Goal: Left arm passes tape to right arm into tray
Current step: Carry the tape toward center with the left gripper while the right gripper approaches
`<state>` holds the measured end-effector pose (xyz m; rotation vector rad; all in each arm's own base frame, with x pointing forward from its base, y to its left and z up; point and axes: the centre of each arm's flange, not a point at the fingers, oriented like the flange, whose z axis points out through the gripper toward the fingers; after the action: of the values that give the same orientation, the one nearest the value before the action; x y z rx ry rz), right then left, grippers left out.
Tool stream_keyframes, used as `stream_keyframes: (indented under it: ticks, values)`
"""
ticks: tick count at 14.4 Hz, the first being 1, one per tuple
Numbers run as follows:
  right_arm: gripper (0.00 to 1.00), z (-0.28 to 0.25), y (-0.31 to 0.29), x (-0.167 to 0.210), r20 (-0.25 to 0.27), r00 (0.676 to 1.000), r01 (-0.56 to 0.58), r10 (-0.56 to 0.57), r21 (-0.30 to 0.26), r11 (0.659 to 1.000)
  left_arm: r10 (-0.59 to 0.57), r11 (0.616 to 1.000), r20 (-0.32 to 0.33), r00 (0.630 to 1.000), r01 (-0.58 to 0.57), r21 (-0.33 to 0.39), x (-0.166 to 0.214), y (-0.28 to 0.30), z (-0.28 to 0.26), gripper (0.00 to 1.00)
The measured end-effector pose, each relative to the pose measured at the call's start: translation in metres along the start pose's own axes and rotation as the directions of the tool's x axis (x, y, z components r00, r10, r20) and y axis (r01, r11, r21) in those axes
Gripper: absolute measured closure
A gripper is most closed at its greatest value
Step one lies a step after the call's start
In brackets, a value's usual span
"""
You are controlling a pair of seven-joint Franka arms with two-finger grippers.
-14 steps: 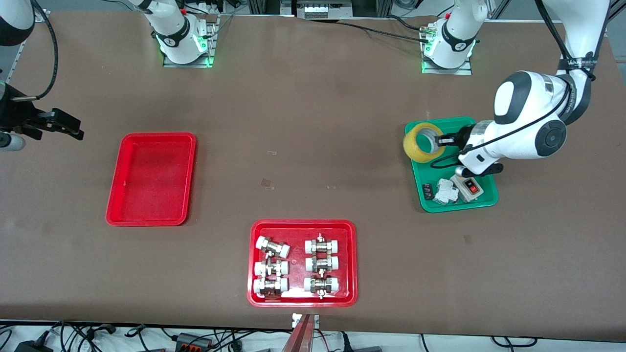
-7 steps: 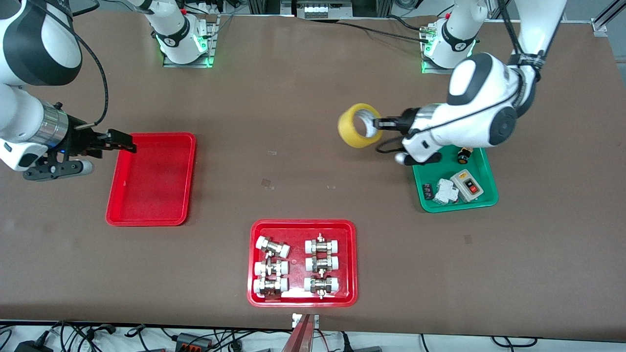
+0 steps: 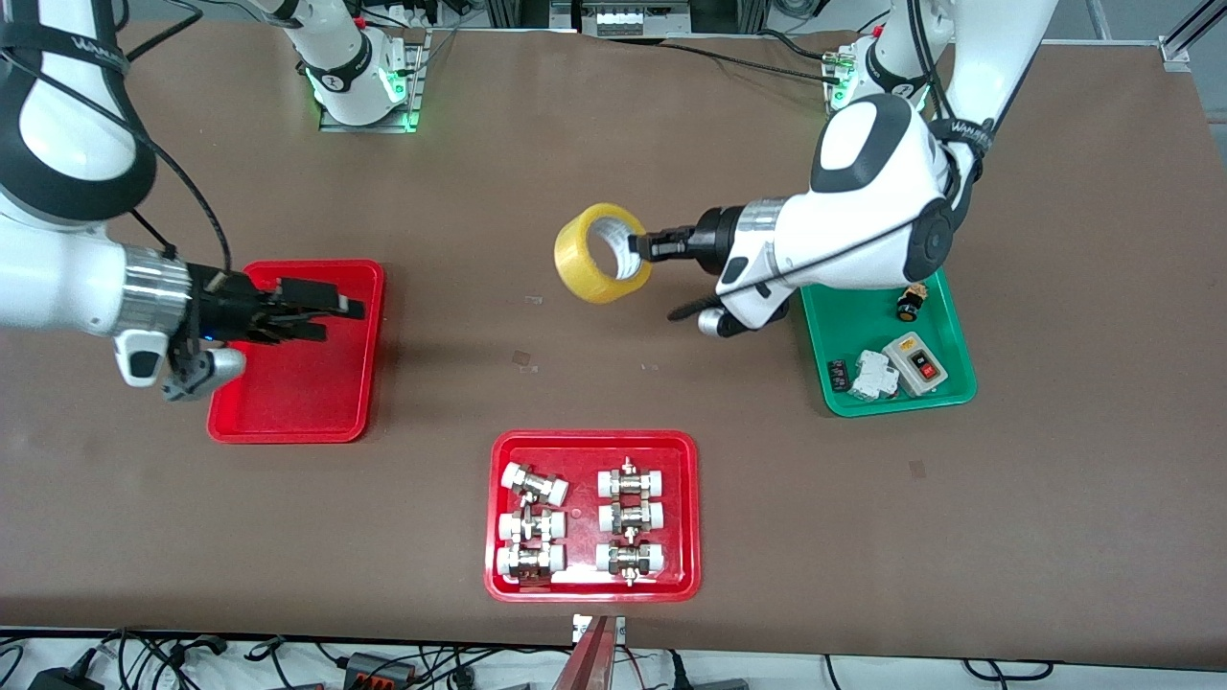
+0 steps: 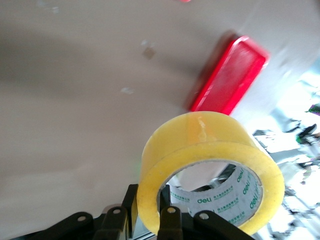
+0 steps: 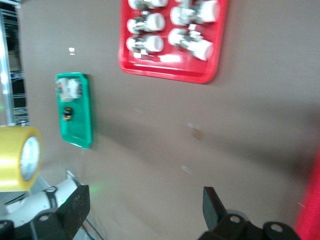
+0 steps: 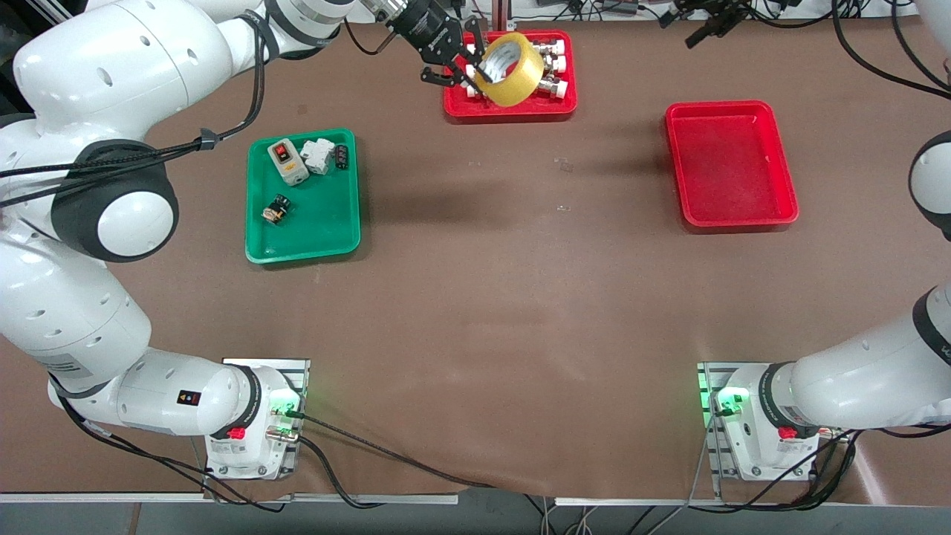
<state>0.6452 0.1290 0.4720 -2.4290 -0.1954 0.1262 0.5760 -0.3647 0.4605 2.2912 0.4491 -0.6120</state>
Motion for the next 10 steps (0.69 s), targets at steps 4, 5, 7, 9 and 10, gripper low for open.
stream_keyframes:
  ticks: [4, 5, 7, 9, 10]
  values:
    - [0.00, 0.040, -0.067, 0.008, -0.018, 0.998, 0.056, -0.054, 0.134, 0.989, -0.025, 0.999, 0.013, 1.000, 0.026, -0.036, 0.009, 0.001, 0.008, 0.79]
    - [0.00, 0.047, -0.076, 0.010, -0.035, 0.998, 0.065, -0.060, 0.136, 0.989, -0.028, 0.999, 0.014, 1.000, 0.028, -0.036, 0.008, 0.001, 0.009, 0.79]
    - [0.00, 0.061, -0.088, 0.013, -0.061, 0.996, 0.077, -0.069, 0.133, 0.988, -0.038, 0.999, 0.010, 0.999, 0.038, -0.039, 0.008, 0.002, 0.009, 0.79]
    - [0.00, 0.078, -0.105, 0.014, -0.076, 0.995, 0.070, -0.060, 0.127, 0.989, -0.046, 0.998, 0.007, 0.999, 0.046, -0.042, 0.008, 0.003, 0.008, 0.79]
    - [0.00, 0.086, -0.117, 0.014, -0.084, 0.995, 0.055, -0.045, 0.125, 0.991, -0.048, 0.998, 0.006, 0.999, 0.048, -0.043, 0.008, 0.003, 0.008, 0.79]
